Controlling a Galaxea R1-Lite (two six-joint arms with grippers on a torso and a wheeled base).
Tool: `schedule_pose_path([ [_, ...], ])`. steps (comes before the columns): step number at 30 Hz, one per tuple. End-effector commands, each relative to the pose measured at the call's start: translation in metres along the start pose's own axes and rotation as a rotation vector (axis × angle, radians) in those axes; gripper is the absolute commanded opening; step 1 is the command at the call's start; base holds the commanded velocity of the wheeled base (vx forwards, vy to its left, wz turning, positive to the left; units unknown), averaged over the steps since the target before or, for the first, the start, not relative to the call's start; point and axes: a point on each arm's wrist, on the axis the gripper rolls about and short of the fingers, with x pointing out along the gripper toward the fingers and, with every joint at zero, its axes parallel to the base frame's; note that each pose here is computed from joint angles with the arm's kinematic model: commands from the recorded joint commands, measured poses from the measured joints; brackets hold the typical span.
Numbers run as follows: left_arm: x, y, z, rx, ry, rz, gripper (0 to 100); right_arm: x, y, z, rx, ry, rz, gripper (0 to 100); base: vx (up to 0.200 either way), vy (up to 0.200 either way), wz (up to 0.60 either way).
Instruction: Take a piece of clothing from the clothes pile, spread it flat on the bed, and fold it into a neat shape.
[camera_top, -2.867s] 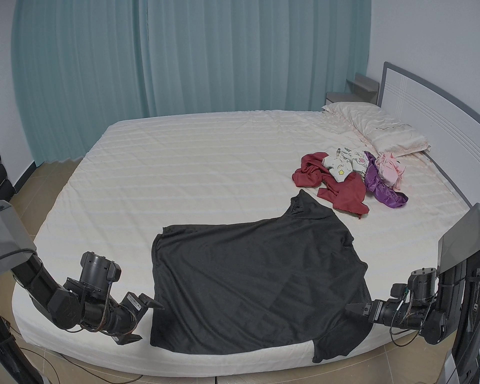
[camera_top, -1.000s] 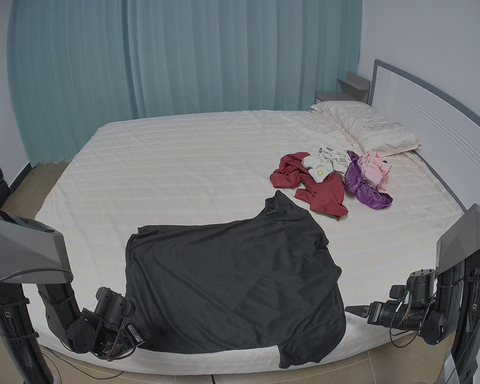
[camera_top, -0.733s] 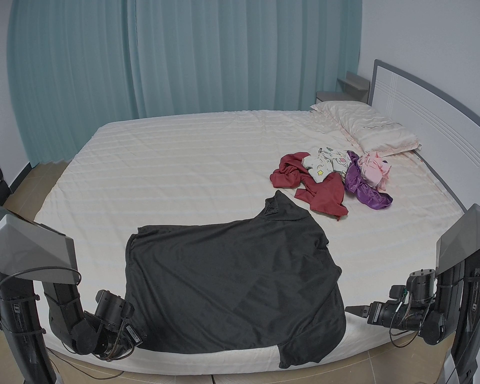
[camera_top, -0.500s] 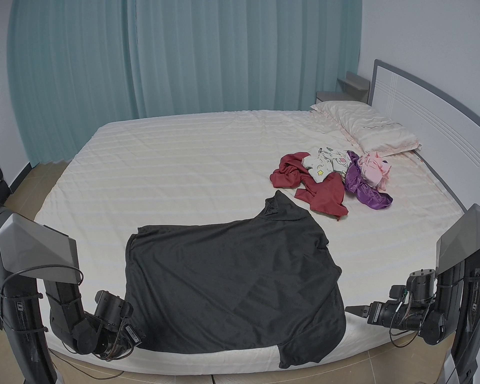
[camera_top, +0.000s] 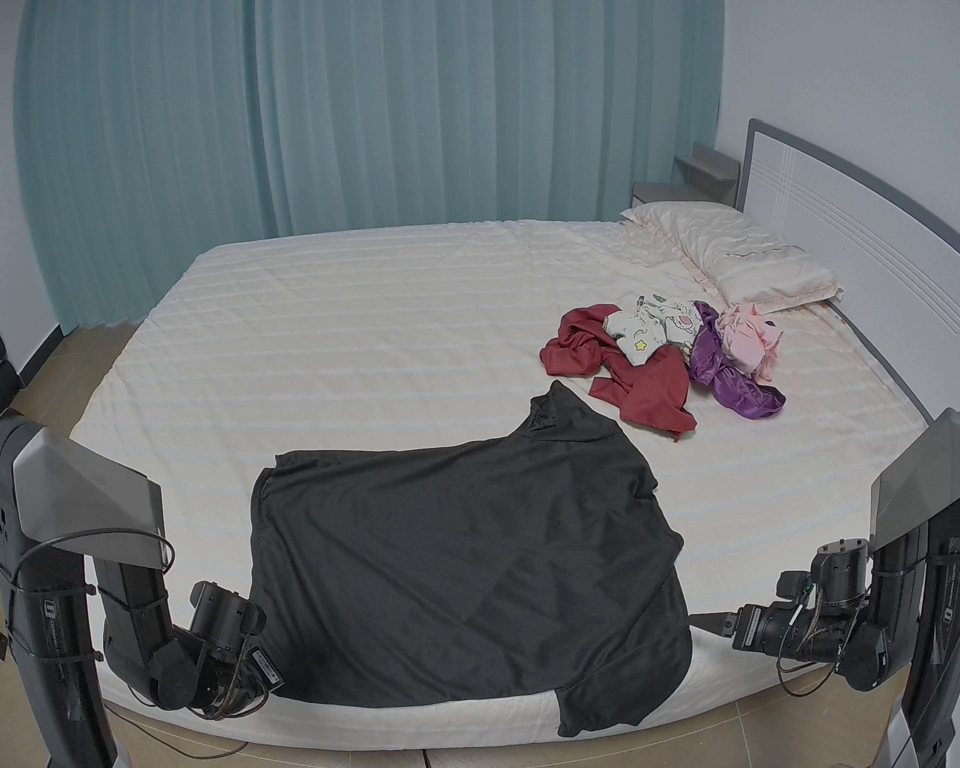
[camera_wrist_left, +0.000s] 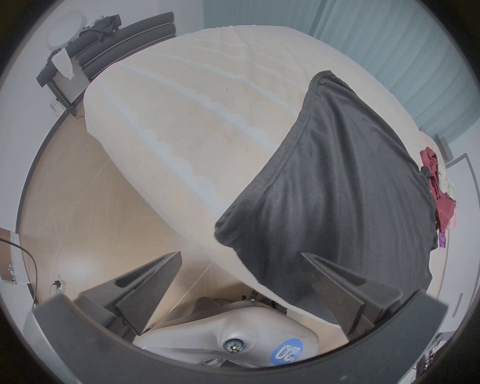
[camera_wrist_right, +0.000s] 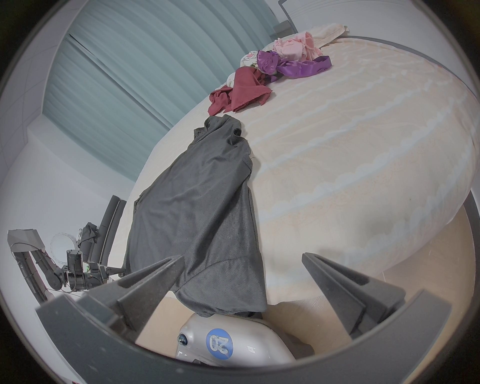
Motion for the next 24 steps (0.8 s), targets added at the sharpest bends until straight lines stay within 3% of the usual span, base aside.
schedule_pose_path([
  [1,0.001,0.001,0.0,-0.005,0.001,0.005,0,0.0,0.001,0.0,-0.003,-0.006,0.004,100,0.0,0.0,0.0],
  [7,-0.002,0.003,-0.001,-0.011,-0.004,-0.001,0,0.0,0.0,0.0,-0.004,-0.006,0.002,100,0.0,0.0,0.0],
  [15,-0.023,0.008,0.002,-0.03,-0.051,-0.077,0,0.003,0.0,0.002,-0.007,-0.014,0.003,100,0.0,0.0,0.0],
  [24,-0.026,0.008,0.002,-0.03,-0.02,-0.108,0,0.014,-0.002,0.008,-0.033,-0.042,0.011,100,0.0,0.0,0.0],
])
